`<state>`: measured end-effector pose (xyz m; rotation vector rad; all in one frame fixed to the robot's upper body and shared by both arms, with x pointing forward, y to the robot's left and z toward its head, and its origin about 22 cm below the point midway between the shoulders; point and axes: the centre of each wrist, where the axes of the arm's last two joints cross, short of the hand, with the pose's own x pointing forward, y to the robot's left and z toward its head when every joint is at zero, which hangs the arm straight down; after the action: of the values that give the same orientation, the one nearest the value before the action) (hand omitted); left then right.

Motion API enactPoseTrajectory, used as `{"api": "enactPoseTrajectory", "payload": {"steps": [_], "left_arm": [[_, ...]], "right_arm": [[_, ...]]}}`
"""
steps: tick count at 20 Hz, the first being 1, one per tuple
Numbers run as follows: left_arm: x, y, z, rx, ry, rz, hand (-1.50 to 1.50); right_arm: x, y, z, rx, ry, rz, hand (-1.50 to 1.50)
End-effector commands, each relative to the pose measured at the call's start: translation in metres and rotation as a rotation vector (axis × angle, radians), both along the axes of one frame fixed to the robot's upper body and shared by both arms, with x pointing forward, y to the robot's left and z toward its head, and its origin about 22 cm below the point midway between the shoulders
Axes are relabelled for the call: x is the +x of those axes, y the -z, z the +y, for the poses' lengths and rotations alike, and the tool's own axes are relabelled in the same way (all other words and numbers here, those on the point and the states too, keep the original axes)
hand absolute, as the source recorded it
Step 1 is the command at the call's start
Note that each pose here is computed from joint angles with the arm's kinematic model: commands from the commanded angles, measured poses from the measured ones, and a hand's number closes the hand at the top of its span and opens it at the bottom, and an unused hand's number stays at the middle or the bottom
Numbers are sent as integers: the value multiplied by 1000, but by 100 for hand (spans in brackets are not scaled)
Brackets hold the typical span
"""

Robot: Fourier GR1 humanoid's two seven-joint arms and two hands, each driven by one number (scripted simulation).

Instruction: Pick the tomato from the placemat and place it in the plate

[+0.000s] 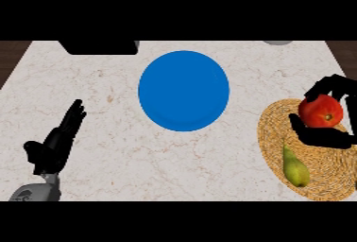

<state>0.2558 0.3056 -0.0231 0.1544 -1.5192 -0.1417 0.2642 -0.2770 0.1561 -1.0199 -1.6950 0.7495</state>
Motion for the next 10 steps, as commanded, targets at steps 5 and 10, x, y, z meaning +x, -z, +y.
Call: {"api": "enactPoseTrajectory", "payload": {"steps": [5, 10], "left_arm": [[-6, -1, 3, -7, 9, -5, 0], [-7, 3, 8, -6, 25, -9, 0]], "right_arm": [[56, -11, 57, -9, -58, 19, 150], [74, -6, 106, 13, -121, 65, 150]]}}
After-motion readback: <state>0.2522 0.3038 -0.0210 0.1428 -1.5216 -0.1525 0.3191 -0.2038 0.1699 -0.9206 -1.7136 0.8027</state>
